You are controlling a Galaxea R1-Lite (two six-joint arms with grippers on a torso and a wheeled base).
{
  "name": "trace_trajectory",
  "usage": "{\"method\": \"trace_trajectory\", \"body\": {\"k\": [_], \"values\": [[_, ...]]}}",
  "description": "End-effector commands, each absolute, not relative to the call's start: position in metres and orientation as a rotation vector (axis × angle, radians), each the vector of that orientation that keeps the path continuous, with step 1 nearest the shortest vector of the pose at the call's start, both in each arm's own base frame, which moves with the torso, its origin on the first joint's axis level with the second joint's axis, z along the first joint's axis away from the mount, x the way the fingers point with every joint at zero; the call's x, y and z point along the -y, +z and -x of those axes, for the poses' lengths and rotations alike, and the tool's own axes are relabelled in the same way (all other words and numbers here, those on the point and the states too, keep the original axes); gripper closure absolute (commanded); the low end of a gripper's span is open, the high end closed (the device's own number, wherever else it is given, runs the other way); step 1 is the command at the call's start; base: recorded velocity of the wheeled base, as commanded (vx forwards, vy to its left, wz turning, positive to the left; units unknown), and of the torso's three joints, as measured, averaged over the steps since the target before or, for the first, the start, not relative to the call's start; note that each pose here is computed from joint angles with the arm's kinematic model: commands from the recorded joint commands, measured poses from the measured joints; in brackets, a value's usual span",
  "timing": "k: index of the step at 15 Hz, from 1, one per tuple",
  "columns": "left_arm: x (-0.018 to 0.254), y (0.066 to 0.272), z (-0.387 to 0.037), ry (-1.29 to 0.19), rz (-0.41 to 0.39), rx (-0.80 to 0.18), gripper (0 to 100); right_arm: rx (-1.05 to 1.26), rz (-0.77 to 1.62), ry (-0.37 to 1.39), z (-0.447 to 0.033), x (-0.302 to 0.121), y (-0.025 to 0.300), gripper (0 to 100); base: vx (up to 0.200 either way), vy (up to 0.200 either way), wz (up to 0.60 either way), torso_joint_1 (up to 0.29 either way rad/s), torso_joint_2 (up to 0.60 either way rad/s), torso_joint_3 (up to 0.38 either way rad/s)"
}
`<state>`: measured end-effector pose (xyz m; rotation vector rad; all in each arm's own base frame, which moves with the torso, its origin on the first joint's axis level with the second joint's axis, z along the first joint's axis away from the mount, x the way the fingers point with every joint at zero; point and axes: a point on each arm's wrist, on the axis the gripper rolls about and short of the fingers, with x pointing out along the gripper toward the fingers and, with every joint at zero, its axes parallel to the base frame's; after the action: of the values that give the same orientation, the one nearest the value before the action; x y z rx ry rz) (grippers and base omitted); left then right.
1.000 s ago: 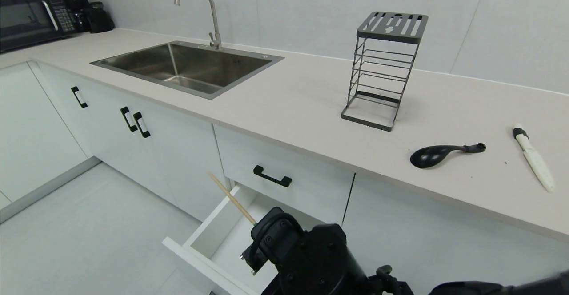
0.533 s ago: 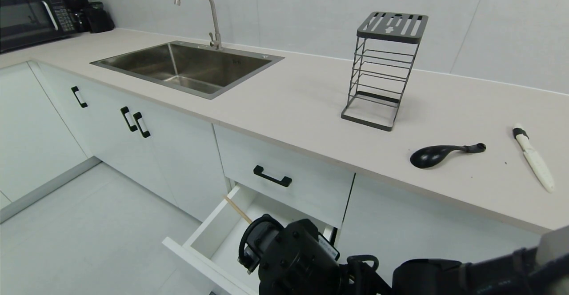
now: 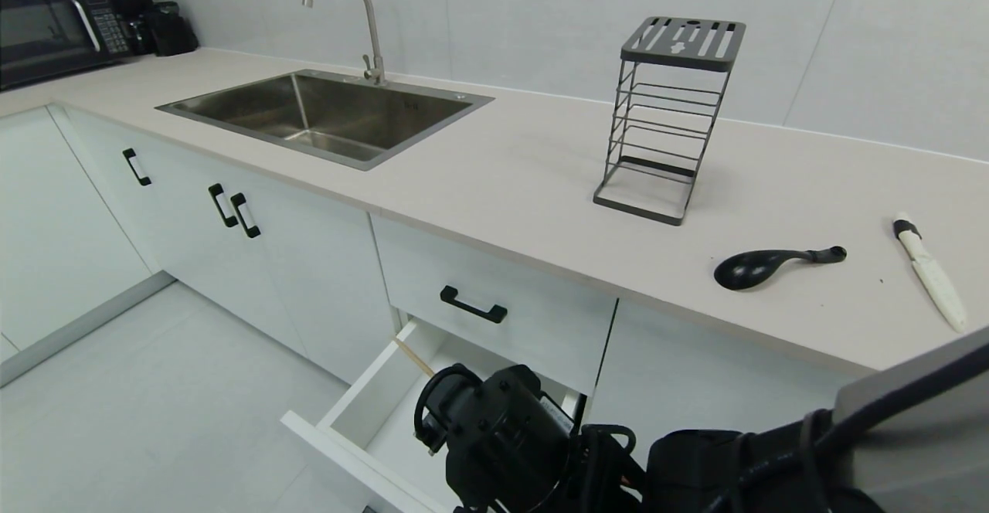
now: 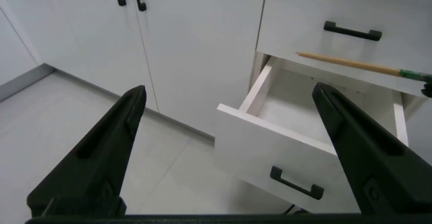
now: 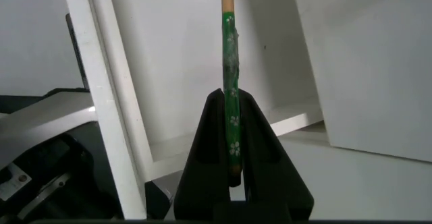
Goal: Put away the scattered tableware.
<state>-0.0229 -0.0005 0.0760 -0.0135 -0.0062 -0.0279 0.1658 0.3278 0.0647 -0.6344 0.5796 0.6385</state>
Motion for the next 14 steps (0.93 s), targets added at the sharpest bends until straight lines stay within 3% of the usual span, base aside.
{"method": "trace_trajectory", "body": {"k": [1,6,14], "values": [[0.001,0.076,0.023,-0.028,0.014,0.004,0,-0.586,0.634,0.638,-0.169,-0.332,0.06,100,0.0,0.0,0.0,-0.154,0.3,0.139],[0.001,0.076,0.023,-0.028,0.014,0.004,0,-0.595,0.642,0.633,-0.174,-0.335,0.053,100,0.0,0.0,0.0,-0.227,0.41,0.183],[0.001,0.076,0.023,-0.028,0.014,0.004,0,-0.549,0.581,0.58,-0.201,-0.343,0.07,100,0.0,0.0,0.0,-0.208,0.33,0.123]]}}
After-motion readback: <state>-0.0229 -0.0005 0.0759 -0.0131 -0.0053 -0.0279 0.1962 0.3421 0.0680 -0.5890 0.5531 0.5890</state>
